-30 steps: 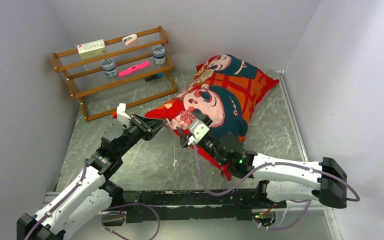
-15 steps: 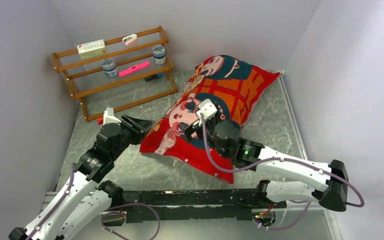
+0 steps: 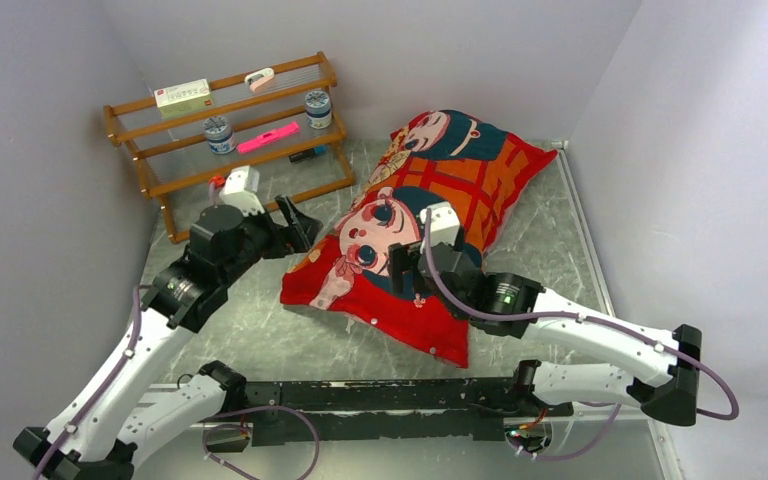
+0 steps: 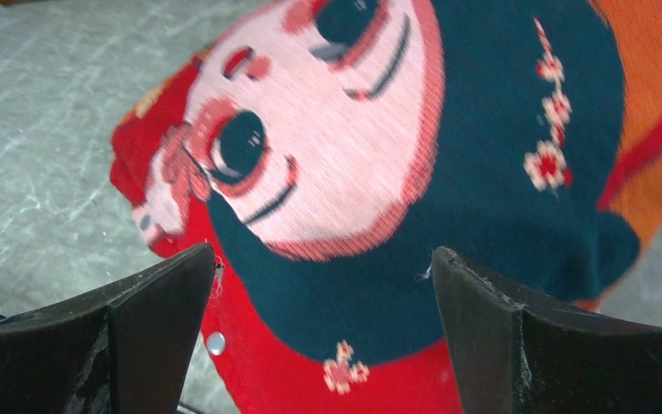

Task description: Put the pillow into the pillowcase

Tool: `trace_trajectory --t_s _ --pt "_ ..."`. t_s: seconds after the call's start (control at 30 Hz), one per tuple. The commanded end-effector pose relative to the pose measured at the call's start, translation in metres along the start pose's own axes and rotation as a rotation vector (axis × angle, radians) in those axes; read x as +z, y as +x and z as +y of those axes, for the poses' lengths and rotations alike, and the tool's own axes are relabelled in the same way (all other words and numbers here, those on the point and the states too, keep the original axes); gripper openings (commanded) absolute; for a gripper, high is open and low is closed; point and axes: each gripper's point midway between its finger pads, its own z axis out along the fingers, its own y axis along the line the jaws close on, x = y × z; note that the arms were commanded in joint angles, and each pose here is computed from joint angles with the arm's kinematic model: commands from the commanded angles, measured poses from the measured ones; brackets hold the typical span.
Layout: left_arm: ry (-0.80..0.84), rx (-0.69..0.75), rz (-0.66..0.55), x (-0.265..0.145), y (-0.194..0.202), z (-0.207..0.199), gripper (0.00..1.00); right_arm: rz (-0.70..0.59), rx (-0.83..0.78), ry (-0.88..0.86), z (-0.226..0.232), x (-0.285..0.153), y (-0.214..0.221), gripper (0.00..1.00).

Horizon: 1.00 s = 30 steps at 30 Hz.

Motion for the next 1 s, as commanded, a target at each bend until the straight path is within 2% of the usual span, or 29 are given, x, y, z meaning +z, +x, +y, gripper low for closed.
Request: trace_trajectory --t_s 0.0,0.07,0.13,0.23,0.33,0.47,0.63,0.83,0.97 --pt "0.091 0.312 0.086 -0.010 -0.008 -0.017 0.97 0.041 0.195 0.124 -0.031 -0.036 -0.012 1.00" --pt "0.121 0.360 0.134 -0.015 -0.009 -0.025 0.97 0.035 0.255 0.176 -0.046 -0.057 -0.027 1.00" --pt "0.167 0.375 0.116 -0.024 -0.022 -0.041 0.97 0.030 0.272 0.199 -0.059 -0.075 -0.036 1.00" --pt "0.255 0.371 0.029 -0.042 -0.041 -0.062 0.97 0.000 0.312 0.205 -0.076 -0.097 -0.043 1.00" --pt "0.277 0.350 -0.088 -0.061 -0.064 -0.071 0.97 -0.044 0.324 0.173 -0.089 -0.117 -0.051 1.00" --pt "0.328 0.392 -0.188 -0.085 -0.082 -0.081 0.97 -0.125 0.368 0.137 -0.106 -0.142 -0.067 1.00" --pt "0.265 0.367 -0.219 -0.094 -0.082 -0.065 0.97 -0.204 0.398 0.079 -0.117 -0.163 -0.079 1.00" --pt "0.231 0.329 -0.207 -0.092 -0.062 -0.045 0.97 -0.218 0.411 0.047 -0.117 -0.162 -0.070 1.00" --pt "0.249 0.318 -0.233 -0.095 -0.062 -0.047 0.97 -0.221 0.422 0.046 -0.117 -0.162 -0.071 1.00"
